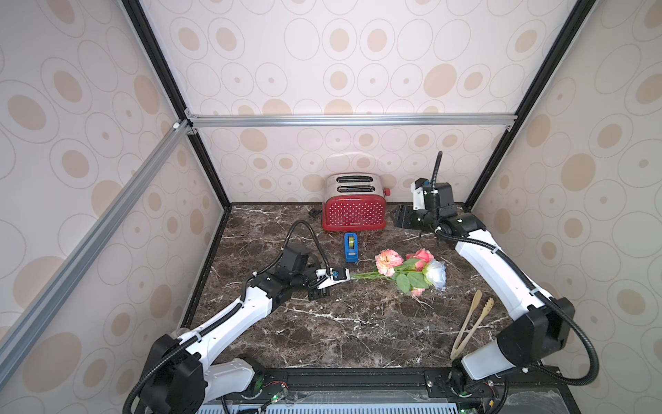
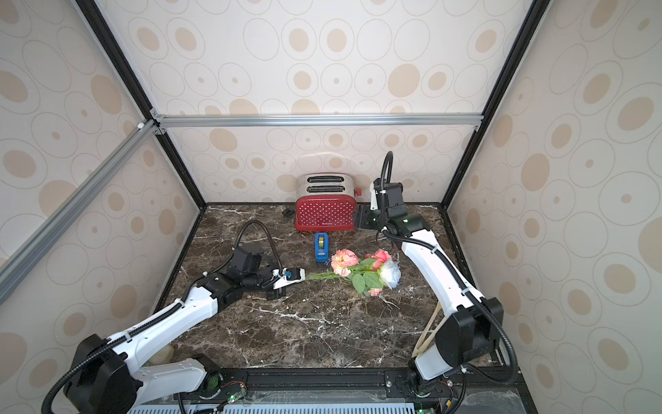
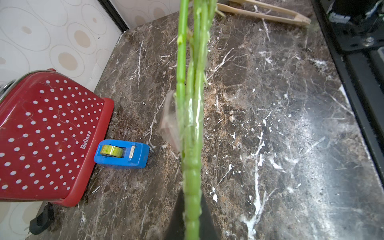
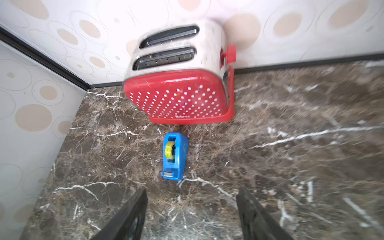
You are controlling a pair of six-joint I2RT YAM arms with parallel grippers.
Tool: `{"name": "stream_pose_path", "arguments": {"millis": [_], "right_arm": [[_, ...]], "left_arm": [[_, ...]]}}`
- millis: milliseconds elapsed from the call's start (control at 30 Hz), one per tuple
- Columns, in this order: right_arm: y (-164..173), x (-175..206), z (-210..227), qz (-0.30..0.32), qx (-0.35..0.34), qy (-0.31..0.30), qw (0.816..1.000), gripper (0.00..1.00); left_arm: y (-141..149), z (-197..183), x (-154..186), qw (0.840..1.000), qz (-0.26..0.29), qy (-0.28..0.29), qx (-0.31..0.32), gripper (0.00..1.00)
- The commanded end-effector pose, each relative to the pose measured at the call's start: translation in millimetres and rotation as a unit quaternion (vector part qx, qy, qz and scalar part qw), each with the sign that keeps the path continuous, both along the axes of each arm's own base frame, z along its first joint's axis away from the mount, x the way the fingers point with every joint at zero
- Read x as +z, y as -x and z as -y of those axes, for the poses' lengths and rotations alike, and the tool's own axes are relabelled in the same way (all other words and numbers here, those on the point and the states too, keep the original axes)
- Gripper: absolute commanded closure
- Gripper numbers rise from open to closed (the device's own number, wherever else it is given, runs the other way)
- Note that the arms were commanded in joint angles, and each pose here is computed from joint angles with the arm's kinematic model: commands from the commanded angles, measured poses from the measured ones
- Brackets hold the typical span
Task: Wrap bouquets with tape
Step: Tear off the tape using the Tape Cutter, then wrap the tape around the bouquet.
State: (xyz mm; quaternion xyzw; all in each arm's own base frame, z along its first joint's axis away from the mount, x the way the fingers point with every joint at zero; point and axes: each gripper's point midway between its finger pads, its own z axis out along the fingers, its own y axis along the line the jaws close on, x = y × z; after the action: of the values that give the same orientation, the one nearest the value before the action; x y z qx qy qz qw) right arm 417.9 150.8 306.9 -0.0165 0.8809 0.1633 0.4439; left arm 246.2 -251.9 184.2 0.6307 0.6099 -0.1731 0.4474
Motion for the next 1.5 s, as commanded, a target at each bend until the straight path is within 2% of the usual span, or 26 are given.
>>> {"name": "stream_pose_path", "arguments": {"millis": [0, 67, 167, 367, 533, 633, 733, 867, 1067, 1233, 1367, 1467], "right_arm": [[27.3, 40.6, 26.8, 0.077, -0.005, 0.066, 0.995, 0.29], [42.9, 55.0, 39.0, 0.112, -0.020, 0.071, 0.991, 0.29], [70.5, 60.0, 41.6, 0.150, 0.003, 0.067, 0.986, 0.29], [128.4, 31.9, 16.3, 0.182, 0.131, 0.042, 0.974, 0.29], [166.2, 10.3, 3.6, 0.224, 0.195, 0.008, 0.955, 0.29], [180.1, -2.0, 0.4, 0.270, 0.213, -0.007, 0.939, 0.29], [191.2, -20.9, -3.9, 0.299, 0.235, -0.010, 0.925, 0.28], [208.5, -49.9, -21.4, 0.318, 0.309, -0.011, 0.896, 0.28], [205.1, -78.2, -46.8, 0.303, 0.360, -0.025, 0.882, 0.28], [204.0, -93.8, -95.9, 0.329, 0.440, 0.032, 0.835, 0.29], [191.0, -90.1, -126.1, 0.342, 0.468, 0.033, 0.814, 0.29], [173.2, -87.0, -144.1, 0.366, 0.458, 0.030, 0.809, 0.29]], "left_arm": [[-0.4, 1.8, 27.4, 0.997, -0.006, 0.060, 0.039, 1.00], [0.9, -1.9, 36.2, 0.994, -0.008, 0.091, 0.064, 1.00], [-9.5, -16.2, 52.5, 0.978, 0.001, 0.154, 0.144, 1.00], [-4.3, -28.1, 74.2, 0.959, 0.008, 0.222, 0.177, 1.00], [-6.7, -28.2, 75.3, 0.953, -0.022, 0.233, 0.194, 1.00], [-3.3, -23.5, 71.2, 0.958, -0.035, 0.223, 0.179, 1.00], [-3.4, -22.2, 75.5, 0.956, -0.046, 0.228, 0.180, 1.00], [2.1, -18.9, 82.4, 0.958, -0.057, 0.226, 0.165, 1.00], [9.0, -10.0, 84.6, 0.955, -0.121, 0.224, 0.152, 1.00], [17.7, -1.6, 76.8, 0.954, -0.167, 0.212, 0.129, 1.00], [23.2, -1.3, 78.2, 0.955, -0.172, 0.212, 0.120, 1.00], [25.5, -3.7, 80.4, 0.956, -0.164, 0.210, 0.119, 1.00]]}}
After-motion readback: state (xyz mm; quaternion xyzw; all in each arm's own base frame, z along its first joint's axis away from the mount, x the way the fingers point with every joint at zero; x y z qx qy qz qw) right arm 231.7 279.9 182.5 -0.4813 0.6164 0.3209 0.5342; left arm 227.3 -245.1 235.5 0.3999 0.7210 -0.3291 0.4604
